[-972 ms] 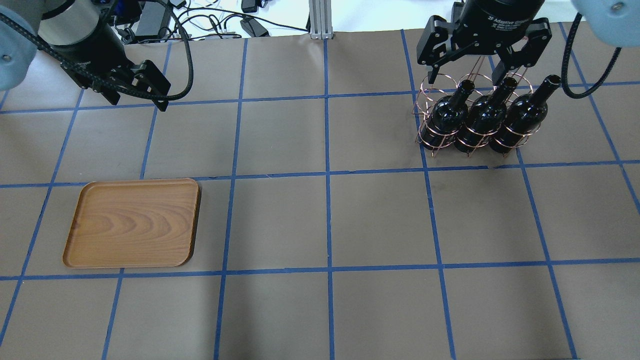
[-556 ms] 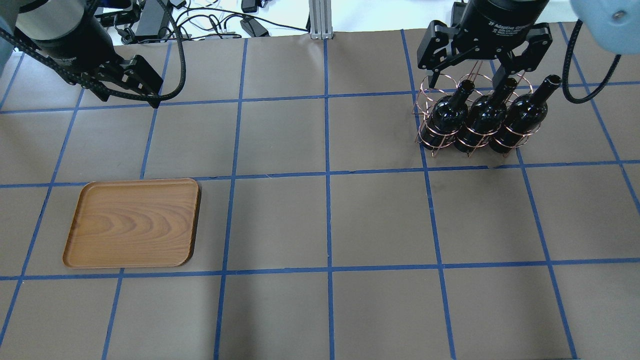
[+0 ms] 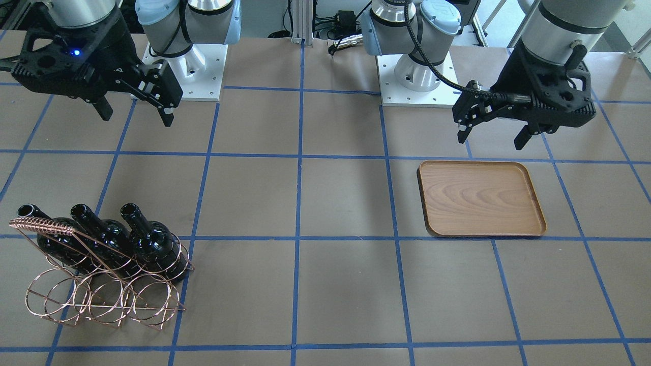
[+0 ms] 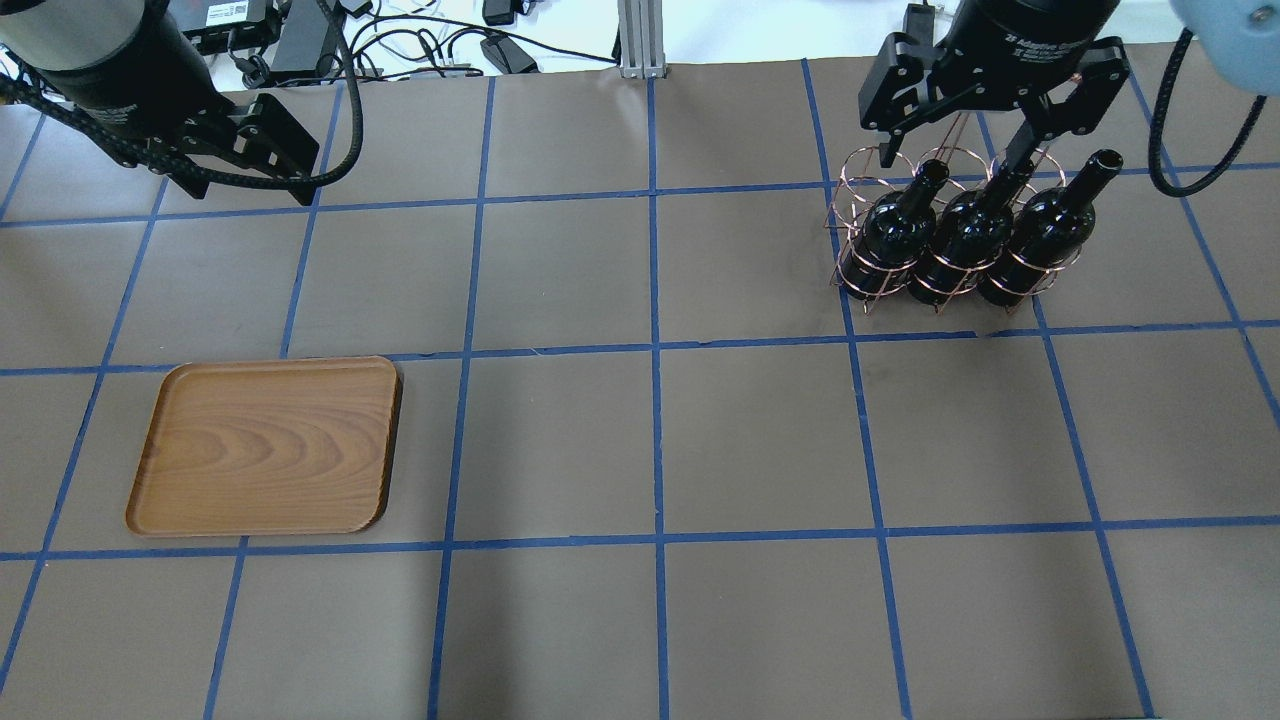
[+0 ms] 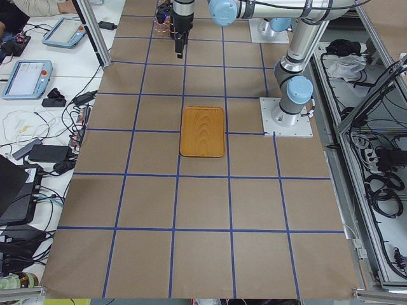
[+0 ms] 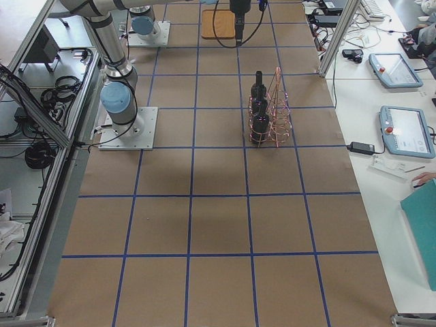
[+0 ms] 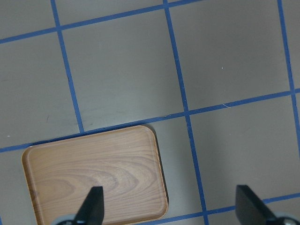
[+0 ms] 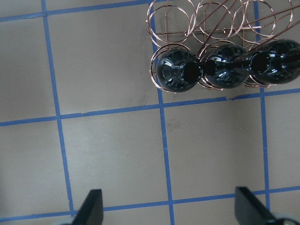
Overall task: Take wine from basket and place on tray
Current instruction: 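Lower the right gripper onto a dark wine bottle in the copper rack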
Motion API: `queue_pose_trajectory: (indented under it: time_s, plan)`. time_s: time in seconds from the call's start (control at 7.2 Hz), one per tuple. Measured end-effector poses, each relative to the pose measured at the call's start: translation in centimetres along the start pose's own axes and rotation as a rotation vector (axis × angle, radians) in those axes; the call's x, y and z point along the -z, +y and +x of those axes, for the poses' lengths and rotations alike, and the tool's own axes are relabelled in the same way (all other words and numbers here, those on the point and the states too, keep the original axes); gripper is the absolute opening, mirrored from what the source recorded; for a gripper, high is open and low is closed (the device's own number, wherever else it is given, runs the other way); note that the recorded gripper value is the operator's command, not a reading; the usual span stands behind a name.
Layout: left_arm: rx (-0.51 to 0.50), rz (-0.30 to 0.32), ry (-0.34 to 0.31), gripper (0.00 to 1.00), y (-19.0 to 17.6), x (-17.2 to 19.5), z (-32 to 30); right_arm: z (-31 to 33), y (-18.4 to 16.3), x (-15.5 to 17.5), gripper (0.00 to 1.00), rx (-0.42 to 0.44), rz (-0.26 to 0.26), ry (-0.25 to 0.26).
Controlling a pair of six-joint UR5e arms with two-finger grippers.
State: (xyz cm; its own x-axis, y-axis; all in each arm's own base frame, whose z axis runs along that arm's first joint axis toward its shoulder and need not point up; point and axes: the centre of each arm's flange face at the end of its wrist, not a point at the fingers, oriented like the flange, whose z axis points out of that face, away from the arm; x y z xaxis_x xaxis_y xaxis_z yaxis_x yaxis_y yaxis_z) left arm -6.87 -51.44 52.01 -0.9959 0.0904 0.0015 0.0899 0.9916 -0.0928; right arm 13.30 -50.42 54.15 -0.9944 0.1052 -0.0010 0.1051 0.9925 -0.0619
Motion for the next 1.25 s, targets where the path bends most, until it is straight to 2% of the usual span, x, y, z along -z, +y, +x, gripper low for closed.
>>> queue_pose_trajectory:
  time_s: [0.28,0.56,0.69,0.83,1.11,1.25]
  plan:
    - [0.084,-0.002,0.0,1.0,0.1,0.0,1.3,1.7,-0.4,0.0,1.0,-0.016,-0.007,0.001]
    - [0.117,-0.005,0.0,1.0,0.4,-0.2,2.7,2.0,-0.5,-0.2,1.0,-0.016,-0.01,0.001]
    - [0.123,-0.007,0.001,1.0,0.4,-0.4,2.9,2.7,-1.1,-0.5,1.0,0.027,-0.006,0.002]
    - [0.122,-0.011,0.002,1.0,0.5,-0.5,3.0,4.7,-2.8,-1.8,1.0,0.086,-0.012,0.004]
    - [0.108,-0.023,0.005,1.0,0.9,-0.8,3.1,10.4,-7.2,-6.3,0.97,0.098,-0.035,-0.001]
    - [0.099,-0.024,0.006,1.0,1.2,-0.8,3.2,11.5,-8.4,-8.5,0.98,0.093,-0.029,0.001]
